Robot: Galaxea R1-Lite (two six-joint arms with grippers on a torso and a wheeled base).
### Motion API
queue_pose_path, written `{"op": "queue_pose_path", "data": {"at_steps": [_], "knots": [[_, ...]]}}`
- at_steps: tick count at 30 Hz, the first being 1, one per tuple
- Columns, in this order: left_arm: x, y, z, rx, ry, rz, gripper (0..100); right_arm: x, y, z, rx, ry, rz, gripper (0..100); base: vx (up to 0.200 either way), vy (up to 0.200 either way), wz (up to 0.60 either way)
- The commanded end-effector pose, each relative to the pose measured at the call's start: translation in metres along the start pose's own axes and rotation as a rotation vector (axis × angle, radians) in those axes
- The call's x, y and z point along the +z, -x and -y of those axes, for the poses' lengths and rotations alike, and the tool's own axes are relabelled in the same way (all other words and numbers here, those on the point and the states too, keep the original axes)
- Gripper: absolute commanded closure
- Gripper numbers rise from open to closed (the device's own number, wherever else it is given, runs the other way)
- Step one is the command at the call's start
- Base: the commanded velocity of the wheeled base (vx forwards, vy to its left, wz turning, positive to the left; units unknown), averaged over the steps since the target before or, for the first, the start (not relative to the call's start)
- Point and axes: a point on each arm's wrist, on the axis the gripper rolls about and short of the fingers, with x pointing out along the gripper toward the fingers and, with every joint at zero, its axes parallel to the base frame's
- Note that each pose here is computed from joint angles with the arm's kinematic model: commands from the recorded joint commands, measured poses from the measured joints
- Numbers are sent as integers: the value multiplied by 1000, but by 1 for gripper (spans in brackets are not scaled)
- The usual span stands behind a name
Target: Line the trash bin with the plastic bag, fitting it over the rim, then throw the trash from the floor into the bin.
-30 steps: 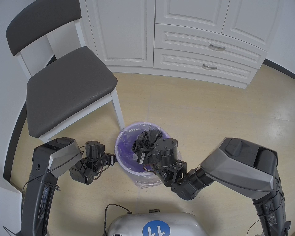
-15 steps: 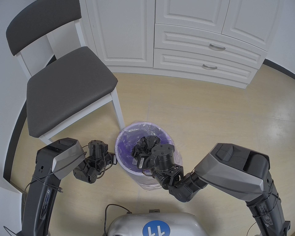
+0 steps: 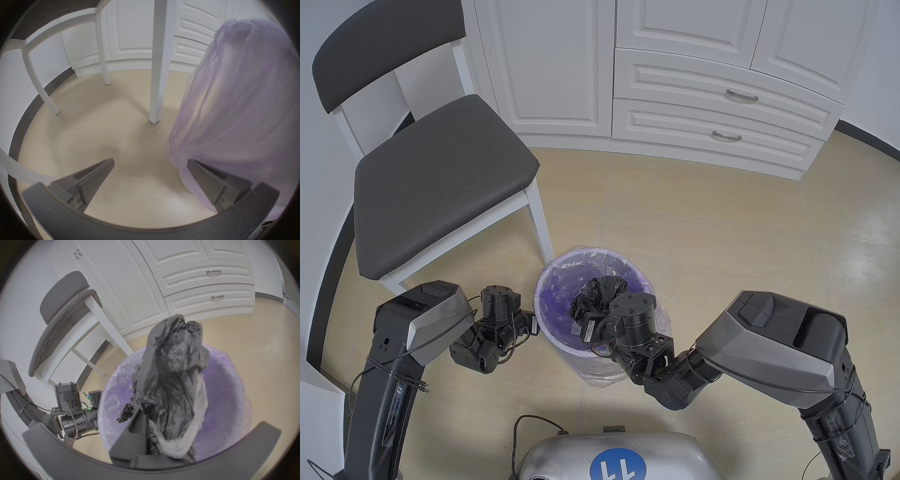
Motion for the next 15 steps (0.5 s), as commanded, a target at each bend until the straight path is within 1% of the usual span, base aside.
{"op": "queue_pose_path", "data": {"at_steps": [1,6,15], "knots": [[2,1,0,2,0,5,0,0,0,0,-1,2,-2,100,0,0,0],[2,1,0,2,0,5,0,2,1,-1,-2,10,-2,100,0,0,0],[2,0,0,2,-2,6,0,7,1,-3,15,-6,63,100,0,0,0]]}}
